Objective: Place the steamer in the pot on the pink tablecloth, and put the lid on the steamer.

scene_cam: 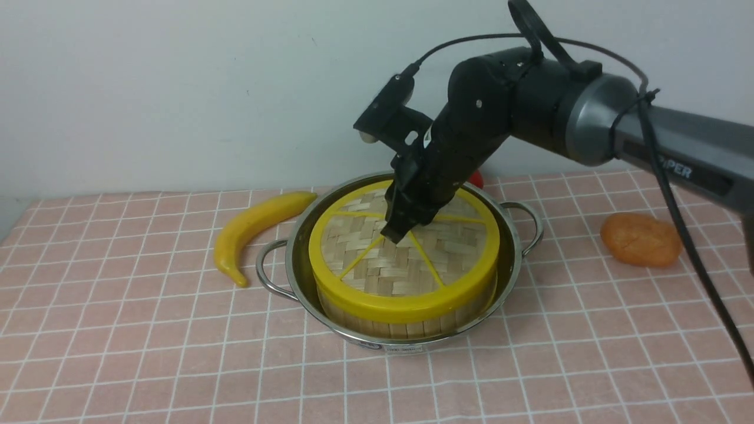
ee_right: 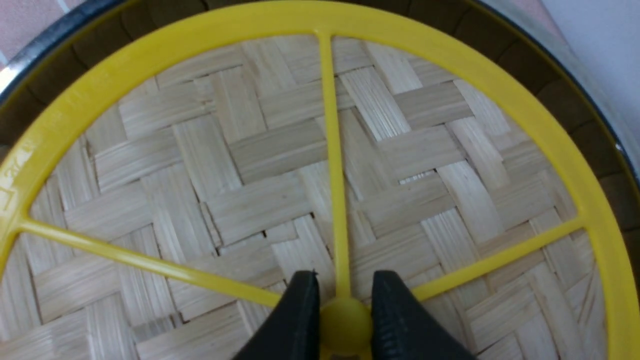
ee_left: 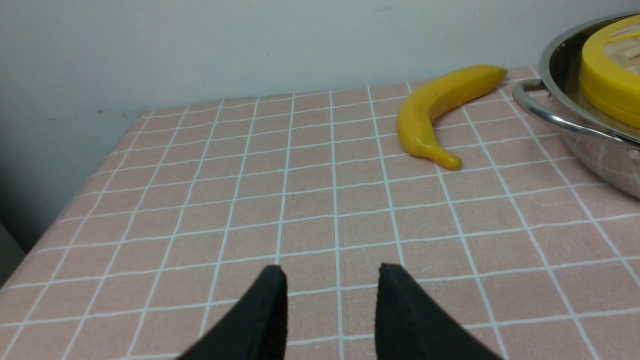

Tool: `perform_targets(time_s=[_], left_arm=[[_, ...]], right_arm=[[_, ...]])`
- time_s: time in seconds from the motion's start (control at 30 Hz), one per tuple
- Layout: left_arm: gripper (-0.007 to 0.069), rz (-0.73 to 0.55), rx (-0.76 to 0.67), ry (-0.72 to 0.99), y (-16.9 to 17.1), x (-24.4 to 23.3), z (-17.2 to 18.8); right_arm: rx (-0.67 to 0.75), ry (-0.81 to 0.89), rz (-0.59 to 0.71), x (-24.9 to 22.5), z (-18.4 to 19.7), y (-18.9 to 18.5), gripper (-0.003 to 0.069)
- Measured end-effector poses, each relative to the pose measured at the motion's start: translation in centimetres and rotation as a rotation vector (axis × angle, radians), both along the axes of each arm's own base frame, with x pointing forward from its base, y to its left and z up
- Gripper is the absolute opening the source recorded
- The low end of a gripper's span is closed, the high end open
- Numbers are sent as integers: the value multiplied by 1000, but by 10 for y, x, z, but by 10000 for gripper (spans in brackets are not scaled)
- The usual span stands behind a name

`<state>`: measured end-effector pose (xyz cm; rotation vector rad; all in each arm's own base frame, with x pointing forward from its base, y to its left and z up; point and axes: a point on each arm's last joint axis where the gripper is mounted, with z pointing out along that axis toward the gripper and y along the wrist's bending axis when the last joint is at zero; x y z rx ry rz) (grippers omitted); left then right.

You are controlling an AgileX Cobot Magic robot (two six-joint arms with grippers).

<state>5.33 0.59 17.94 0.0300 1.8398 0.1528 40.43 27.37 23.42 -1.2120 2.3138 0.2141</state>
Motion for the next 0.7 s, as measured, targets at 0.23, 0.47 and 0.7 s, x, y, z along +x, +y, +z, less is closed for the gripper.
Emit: perform_targets(time_s=[0.23, 0.47, 0.7], left_arm=[[243, 0, 0, 0, 0, 0, 0], [243, 0, 0, 0, 0, 0, 0], [243, 0, 0, 0, 0, 0, 0]], right_arm=[[0, -7, -8, 1, 4, -4, 335], [17, -111, -38, -7, 50, -16, 569], [130, -207, -195, -33, 125, -39, 179]])
